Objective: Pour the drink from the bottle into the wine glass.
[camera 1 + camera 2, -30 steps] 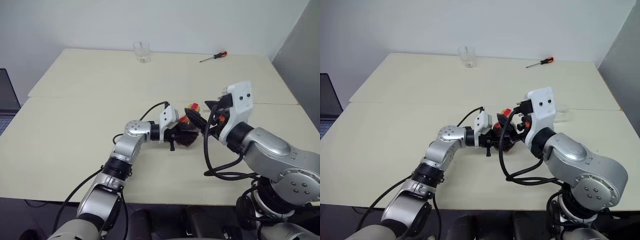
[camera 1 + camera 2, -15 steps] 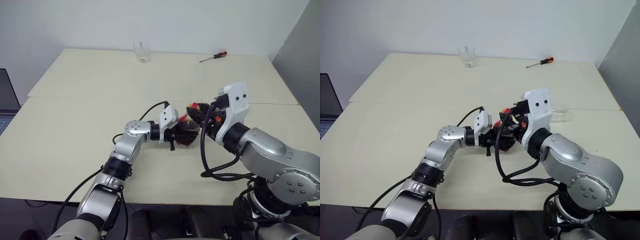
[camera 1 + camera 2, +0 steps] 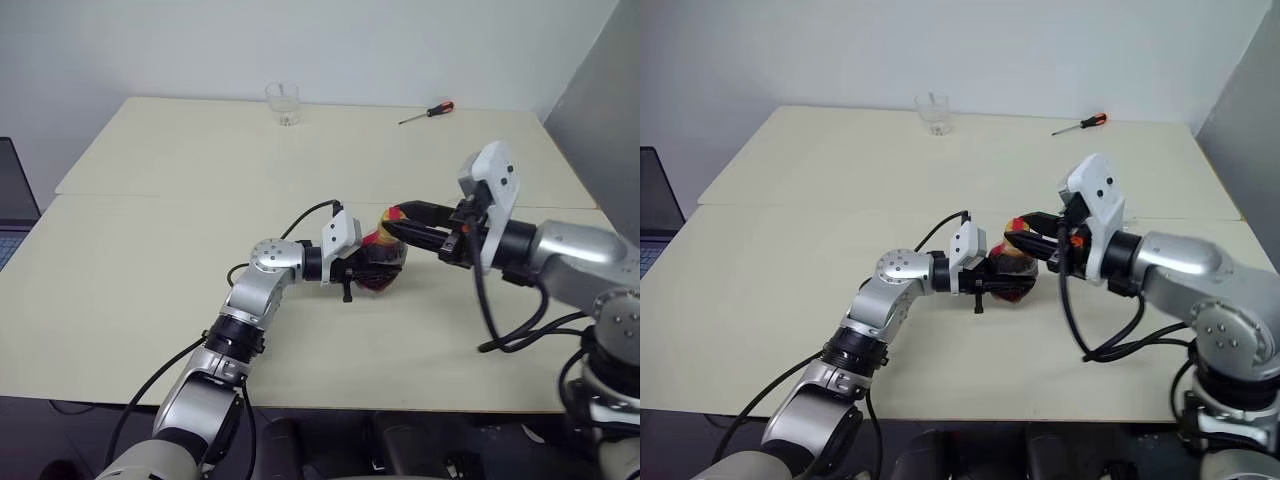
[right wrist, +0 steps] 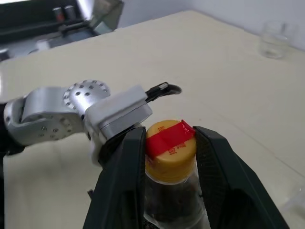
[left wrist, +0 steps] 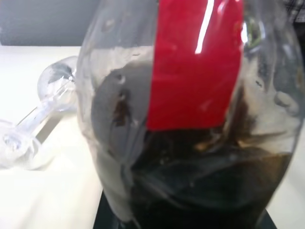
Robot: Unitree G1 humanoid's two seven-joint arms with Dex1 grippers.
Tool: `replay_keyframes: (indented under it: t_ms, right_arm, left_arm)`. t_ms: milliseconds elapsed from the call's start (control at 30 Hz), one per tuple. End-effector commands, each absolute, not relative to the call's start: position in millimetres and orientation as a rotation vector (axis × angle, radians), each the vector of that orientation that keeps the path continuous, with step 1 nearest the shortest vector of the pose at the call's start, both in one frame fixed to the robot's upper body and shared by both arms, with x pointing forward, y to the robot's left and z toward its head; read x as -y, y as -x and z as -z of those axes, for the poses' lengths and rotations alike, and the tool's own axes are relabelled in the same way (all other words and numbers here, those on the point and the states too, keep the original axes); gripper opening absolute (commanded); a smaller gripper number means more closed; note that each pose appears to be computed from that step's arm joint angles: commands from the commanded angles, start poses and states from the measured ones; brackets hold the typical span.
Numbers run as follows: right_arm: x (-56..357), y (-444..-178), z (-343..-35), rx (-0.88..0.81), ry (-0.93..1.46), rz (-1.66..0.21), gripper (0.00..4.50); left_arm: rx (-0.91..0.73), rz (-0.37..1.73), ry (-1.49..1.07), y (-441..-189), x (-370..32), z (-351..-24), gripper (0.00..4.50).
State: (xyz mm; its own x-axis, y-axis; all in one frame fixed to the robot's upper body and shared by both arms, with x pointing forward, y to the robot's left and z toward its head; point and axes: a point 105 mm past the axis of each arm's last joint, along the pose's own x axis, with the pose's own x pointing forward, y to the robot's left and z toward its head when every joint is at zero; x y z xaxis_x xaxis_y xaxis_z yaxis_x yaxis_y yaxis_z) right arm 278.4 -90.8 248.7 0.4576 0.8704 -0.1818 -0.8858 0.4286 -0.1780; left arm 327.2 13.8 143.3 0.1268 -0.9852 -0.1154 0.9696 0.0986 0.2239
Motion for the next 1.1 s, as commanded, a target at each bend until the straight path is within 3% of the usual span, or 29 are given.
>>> replay_keyframes:
  t_ms: [33,233,433,600,800,967,1100]
  right_arm:
    - [92,-280,-255,-0.012,0.379,-1.291,1.18]
    - [98,-304,-241,-0.086,0.603,-1.457,1.18]
    - [92,-313,-245,-0.083,0.614,-1.588,1.18]
    - [93,-321,-250,-0.076,0.598,-1.6,1.18]
    - [95,-310,-263,-0.059,0.575,-1.591,1.18]
    - [97,-288,-296,0.04,0.462,-1.554,2.88]
    - [108,-269,-337,0.211,0.312,-1.431,4.32]
  left_arm:
    - [0.115,1.4,-0.264,-328,-22,-157,0.79]
    - [0.103,1.356,-0.259,-322,-31,-154,0.78]
    - [0.101,1.304,-0.254,-324,-37,-155,0.78]
    - [0.102,1.288,-0.25,-323,-38,-155,0.77]
    - [0.105,1.302,-0.248,-323,-35,-156,0.77]
    - [0.137,1.336,-0.243,-324,-24,-160,0.77]
    - [0.157,1.358,-0.203,-325,-16,-161,0.77]
